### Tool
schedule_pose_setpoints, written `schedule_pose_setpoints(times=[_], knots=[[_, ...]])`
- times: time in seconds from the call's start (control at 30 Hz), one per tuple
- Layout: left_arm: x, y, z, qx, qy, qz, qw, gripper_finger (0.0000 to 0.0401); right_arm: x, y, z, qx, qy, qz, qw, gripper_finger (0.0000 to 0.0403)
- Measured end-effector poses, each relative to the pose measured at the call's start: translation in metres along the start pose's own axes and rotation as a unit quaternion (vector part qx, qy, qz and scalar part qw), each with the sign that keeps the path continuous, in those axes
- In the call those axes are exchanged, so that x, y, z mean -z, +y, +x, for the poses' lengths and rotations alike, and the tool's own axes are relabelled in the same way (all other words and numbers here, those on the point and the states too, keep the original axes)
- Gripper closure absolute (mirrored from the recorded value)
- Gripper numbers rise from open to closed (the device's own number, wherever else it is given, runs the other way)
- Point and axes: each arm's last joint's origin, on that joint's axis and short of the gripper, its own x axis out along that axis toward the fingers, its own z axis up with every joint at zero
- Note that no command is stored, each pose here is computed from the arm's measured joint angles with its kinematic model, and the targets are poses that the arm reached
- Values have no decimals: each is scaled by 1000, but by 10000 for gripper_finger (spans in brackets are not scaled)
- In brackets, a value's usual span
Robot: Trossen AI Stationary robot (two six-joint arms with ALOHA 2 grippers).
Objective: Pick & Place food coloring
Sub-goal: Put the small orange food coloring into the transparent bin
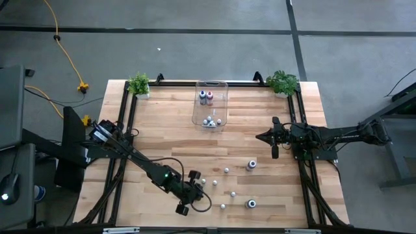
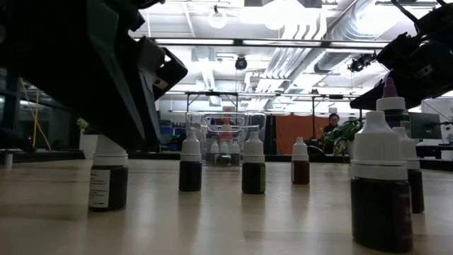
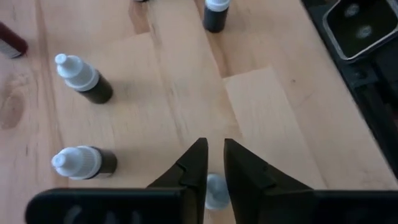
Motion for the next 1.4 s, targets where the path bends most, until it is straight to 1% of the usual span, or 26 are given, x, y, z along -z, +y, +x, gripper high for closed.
schedule_pose_setpoints(times=[0.4,0.53,0.7,1.13,1.4], knots=[[0,0,0,-5,-2,0,1000,265,0,0,0,0,0,0,1000,402],[3,1,0,-6,14,2,1000,247,0,0,0,0,0,0,1000,402],[9,2,0,-13,43,4,999,243,0,0,0,0,0,0,1000,402],[9,2,0,-11,47,-8,999,242,0,0,0,0,0,0,1000,402],[-3,1,-8,-19,64,-6,998,242,0,0,0,0,0,0,1000,402]])
